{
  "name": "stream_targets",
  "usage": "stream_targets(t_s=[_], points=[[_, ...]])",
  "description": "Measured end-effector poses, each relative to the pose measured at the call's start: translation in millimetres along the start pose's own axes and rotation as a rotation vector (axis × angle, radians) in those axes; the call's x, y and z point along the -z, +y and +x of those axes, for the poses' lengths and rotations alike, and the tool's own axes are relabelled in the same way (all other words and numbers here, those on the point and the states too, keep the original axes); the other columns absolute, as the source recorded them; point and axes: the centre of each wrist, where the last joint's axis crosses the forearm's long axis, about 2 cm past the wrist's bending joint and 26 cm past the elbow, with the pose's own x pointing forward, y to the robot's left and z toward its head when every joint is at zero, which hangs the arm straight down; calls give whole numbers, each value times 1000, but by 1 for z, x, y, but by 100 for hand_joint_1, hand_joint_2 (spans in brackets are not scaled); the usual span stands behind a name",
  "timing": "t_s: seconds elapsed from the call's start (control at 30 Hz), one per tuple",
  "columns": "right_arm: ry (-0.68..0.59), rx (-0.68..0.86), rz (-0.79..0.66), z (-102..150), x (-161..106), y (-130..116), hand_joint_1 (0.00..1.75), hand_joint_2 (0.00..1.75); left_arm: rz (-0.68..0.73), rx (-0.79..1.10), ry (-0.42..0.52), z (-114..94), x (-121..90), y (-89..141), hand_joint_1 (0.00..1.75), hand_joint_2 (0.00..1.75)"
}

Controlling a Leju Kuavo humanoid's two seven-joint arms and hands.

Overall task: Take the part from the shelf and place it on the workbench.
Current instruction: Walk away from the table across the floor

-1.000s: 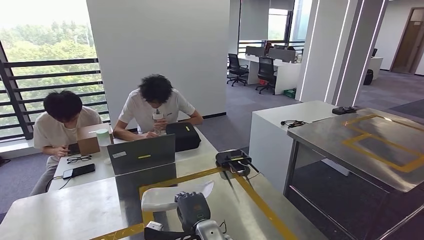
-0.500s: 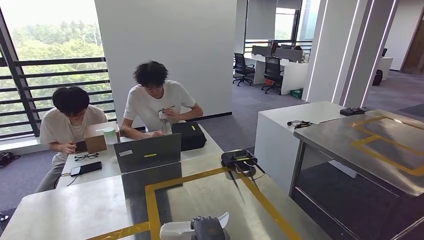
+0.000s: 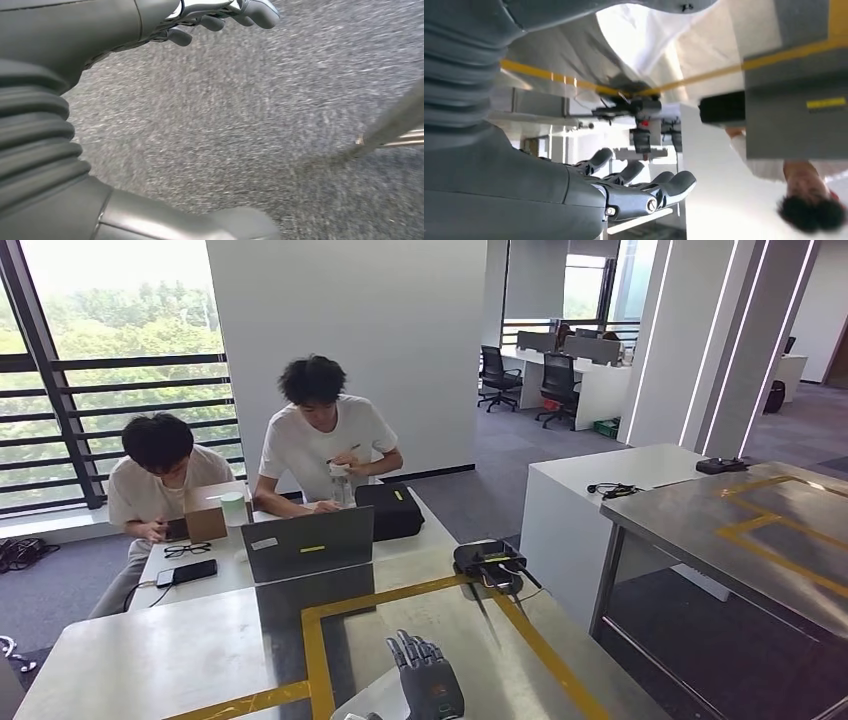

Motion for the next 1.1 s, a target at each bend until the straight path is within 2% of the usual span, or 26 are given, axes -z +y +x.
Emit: stream_targets(t_s=[0.13, 0.43, 0.9, 1.1], points=[[-49, -66, -145, 4, 5, -20, 0, 0, 5, 1, 34, 0, 0, 0, 0, 175], [-149, -165, -439, 29, 12, -58, 0, 0, 13, -13, 48, -4, -2, 1, 0, 175], [-187, -272, -674, 49, -11, -77, 0, 0, 37, -40, 76, -16, -7, 5, 0, 175], [-190, -278, -733, 50, -28, -74, 0, 0, 40, -34, 80, -19, -8, 8, 0, 175]])
